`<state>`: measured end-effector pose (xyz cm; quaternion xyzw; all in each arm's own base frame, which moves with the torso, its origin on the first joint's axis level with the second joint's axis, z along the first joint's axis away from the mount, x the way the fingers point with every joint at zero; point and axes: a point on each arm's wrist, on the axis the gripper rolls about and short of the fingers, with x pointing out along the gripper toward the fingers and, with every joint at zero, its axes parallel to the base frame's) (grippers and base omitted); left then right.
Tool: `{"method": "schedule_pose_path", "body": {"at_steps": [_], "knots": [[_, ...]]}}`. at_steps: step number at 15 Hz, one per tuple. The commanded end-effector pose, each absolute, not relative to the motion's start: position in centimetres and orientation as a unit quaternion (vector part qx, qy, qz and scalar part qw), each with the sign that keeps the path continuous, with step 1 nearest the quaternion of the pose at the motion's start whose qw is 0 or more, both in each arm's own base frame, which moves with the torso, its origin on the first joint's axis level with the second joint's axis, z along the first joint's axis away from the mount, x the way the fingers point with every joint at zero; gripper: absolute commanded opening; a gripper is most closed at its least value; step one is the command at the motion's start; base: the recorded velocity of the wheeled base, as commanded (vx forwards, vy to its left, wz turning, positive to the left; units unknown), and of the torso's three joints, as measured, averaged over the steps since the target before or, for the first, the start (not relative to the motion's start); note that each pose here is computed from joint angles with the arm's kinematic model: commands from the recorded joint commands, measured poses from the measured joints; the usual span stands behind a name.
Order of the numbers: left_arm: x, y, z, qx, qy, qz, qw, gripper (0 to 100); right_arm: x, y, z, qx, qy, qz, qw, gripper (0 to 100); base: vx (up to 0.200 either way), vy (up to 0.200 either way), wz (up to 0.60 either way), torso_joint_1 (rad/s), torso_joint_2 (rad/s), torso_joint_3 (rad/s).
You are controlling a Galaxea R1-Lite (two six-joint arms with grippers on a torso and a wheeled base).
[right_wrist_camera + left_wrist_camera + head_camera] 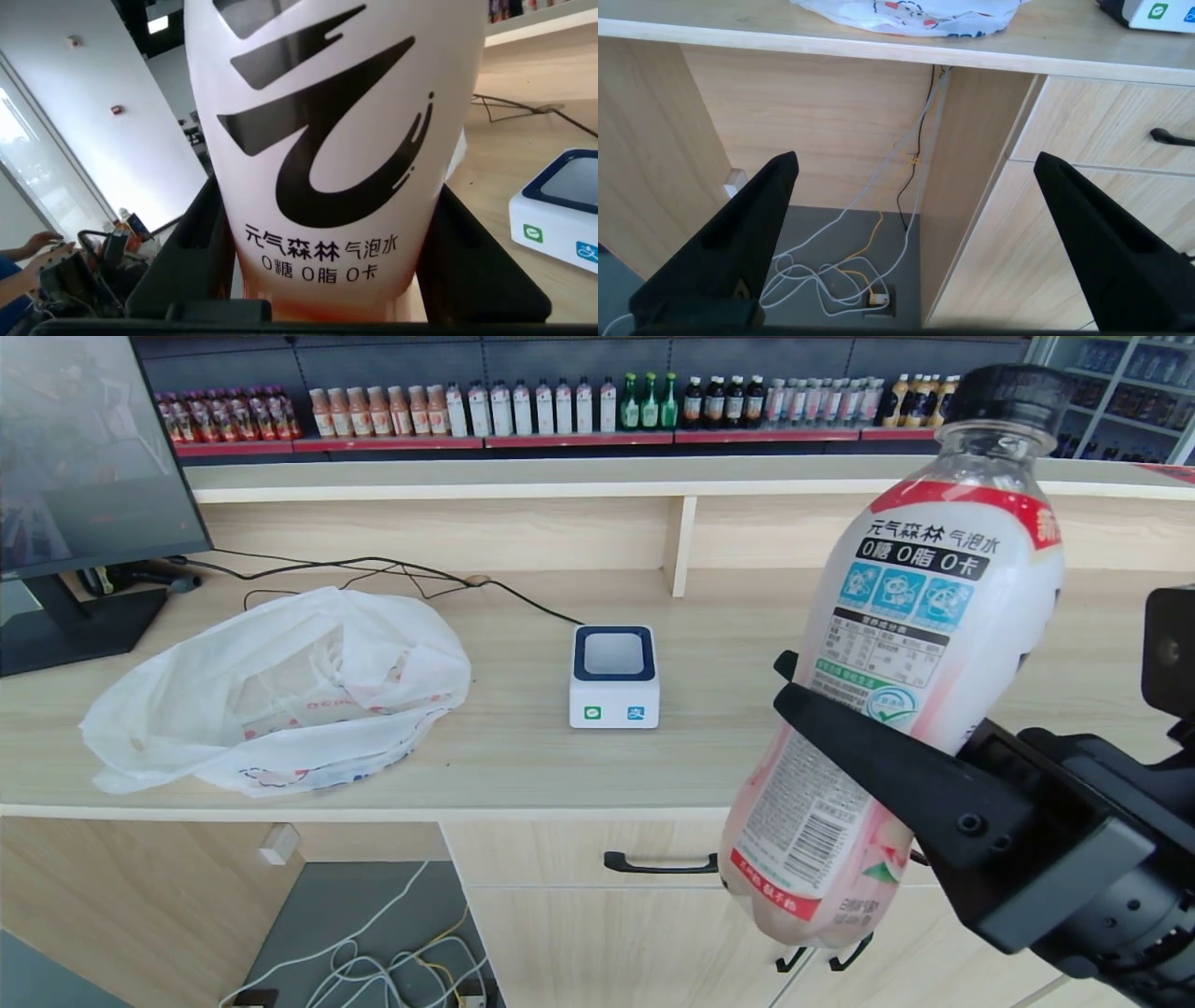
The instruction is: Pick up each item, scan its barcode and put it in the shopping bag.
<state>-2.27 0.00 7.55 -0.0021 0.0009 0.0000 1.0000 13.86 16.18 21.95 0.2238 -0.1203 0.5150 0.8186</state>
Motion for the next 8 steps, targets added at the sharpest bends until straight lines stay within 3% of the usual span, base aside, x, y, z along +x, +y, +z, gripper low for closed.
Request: {"method": "schedule_pose_path", "body": {"at_steps": [1,8], "knots": [[-2.3,0.0,7.6,-0.002,0.001,0.001,1.0,100,13.8,15.9,21.7,0.218,-0.118,0.511,0.823,0,0.0,0.0,0.0,0.0,0.0,0.0],[-2.3,0.0,7.6,-0.002,0.001,0.0,1.0,100,15.2,13.6,20.3,0.121,-0.151,0.414,0.89,0,0.0,0.0,0.0,0.0,0.0,0.0]]}}
